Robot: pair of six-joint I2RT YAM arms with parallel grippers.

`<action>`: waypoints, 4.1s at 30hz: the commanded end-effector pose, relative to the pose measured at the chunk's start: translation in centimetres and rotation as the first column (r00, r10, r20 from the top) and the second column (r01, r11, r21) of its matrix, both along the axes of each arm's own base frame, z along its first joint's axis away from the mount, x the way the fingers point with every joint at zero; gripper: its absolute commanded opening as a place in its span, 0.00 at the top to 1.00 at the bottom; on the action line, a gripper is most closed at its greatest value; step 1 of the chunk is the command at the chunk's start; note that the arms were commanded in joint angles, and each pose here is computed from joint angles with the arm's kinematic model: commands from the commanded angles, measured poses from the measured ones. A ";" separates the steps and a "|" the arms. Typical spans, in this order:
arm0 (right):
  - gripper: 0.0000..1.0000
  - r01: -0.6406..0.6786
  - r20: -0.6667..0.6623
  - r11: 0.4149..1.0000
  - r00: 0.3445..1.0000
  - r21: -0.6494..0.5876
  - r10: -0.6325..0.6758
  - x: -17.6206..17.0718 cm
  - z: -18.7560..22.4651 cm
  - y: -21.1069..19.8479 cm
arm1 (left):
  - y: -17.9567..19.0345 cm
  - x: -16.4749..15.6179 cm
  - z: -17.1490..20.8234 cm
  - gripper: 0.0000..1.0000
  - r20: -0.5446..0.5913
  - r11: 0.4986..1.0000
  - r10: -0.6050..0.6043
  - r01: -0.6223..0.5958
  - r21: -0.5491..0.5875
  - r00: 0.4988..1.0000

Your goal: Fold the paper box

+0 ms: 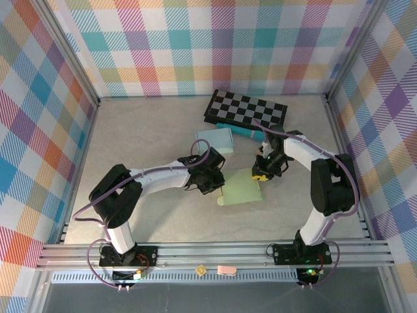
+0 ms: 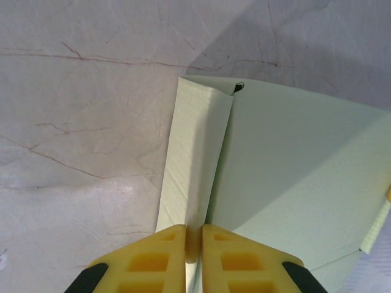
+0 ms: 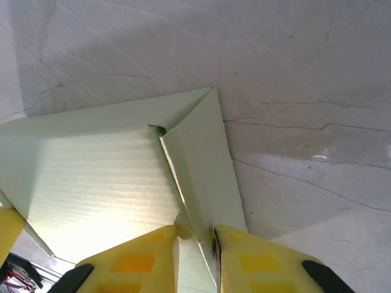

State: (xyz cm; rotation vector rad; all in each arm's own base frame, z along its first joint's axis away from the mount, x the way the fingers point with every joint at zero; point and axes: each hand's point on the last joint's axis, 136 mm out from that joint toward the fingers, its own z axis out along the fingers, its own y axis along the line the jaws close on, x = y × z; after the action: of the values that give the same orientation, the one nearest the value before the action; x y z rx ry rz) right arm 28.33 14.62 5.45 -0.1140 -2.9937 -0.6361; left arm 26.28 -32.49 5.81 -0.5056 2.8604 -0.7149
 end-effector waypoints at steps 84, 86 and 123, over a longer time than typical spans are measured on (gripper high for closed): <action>0.29 0.162 -0.017 0.914 0.986 0.371 -0.168 1.0 -0.9 1.2 | 2.9 4.2 -3.2 0.86 -0.091 0.985 -0.023 0.007 -0.171 0.996; 0.28 0.166 -0.024 0.902 0.985 0.398 -0.171 1.0 -0.8 1.5 | 3.1 4.2 -3.2 0.86 -0.099 0.986 -0.023 0.006 -0.167 0.995; 0.50 0.585 -0.602 0.753 0.729 0.301 -0.326 0.2 2.7 3.4 | -0.1 1.9 15.2 0.59 0.666 0.679 -0.664 0.647 0.347 0.340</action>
State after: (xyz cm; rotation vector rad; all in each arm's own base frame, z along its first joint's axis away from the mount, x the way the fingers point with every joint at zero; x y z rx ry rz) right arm 31.02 18.63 8.62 -0.7391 -2.3552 -1.3091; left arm 30.81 -31.52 22.24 0.5120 2.2201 -0.8408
